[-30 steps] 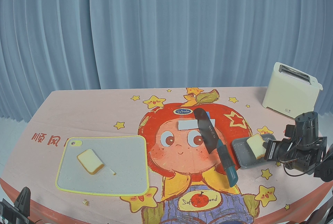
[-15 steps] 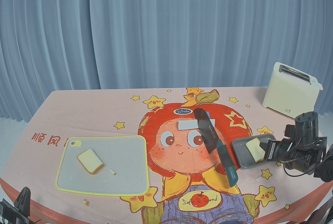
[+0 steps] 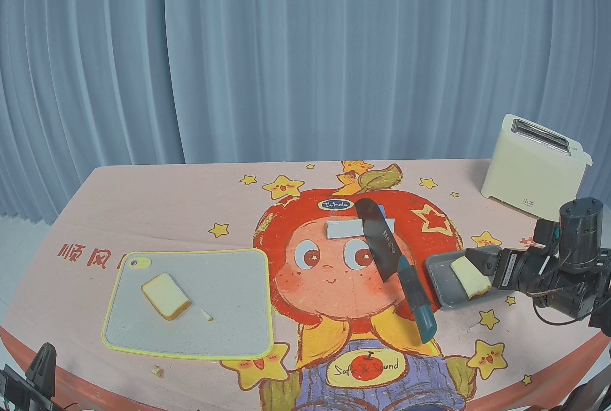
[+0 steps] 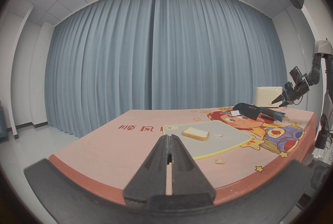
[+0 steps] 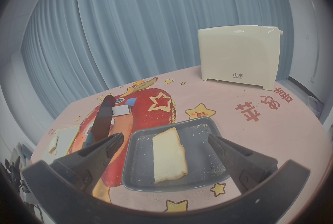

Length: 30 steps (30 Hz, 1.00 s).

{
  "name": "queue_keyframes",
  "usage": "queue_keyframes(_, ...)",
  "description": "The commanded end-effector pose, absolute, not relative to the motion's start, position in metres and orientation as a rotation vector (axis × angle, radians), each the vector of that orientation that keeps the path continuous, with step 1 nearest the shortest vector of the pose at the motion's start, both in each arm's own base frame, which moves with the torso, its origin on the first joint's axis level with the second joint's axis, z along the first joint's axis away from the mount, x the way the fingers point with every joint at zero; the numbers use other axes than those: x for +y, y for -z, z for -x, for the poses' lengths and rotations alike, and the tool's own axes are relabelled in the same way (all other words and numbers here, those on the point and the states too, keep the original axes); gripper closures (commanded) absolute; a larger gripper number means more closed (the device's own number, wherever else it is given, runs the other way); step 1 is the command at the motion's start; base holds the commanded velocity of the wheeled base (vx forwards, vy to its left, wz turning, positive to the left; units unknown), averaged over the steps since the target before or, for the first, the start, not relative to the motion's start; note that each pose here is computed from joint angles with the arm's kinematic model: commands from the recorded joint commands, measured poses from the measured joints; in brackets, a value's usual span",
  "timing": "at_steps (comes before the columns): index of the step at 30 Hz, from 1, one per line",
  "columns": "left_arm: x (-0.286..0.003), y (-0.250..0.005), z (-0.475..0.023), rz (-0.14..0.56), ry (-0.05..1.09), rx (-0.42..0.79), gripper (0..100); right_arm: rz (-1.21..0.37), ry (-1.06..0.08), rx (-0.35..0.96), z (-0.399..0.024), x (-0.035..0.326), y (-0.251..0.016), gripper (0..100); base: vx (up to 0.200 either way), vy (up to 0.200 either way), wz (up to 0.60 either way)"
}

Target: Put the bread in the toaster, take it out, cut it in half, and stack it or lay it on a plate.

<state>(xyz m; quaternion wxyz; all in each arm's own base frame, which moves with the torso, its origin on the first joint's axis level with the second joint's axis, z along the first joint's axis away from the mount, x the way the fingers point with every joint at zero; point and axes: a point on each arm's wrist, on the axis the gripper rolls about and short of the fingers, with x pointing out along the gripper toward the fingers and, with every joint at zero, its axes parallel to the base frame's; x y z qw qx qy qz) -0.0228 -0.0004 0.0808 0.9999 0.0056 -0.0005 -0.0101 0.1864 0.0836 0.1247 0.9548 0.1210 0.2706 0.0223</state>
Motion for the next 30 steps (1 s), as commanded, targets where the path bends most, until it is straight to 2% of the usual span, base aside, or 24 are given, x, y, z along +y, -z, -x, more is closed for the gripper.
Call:
queue_keyframes(1, 0.000, -0.076, 0.021, -0.011, 0.020, 0.018, 100, -0.256, -0.056, 0.520, -0.183, 0.083, -0.130, 0, 0.000, 0.000, 0.00)
queue_keyframes(14, 0.000, -0.076, 0.021, -0.011, 0.020, 0.018, 100, -0.226, -0.040, 0.402, -0.172, 0.073, -0.152, 0, 0.000, 0.000, 0.00)
queue_keyframes(23, 0.000, -0.076, 0.021, -0.009, 0.020, 0.017, 100, -0.173, -0.031, 0.386, -0.169, 0.069, -0.154, 0, 0.000, 0.000, 0.00)
queue_keyframes(30, 0.000, -0.076, 0.022, -0.015, 0.022, 0.017, 100, -0.180, -0.046, 0.329, -0.160, 0.065, -0.165, 0, 0.000, 0.000, 0.00)
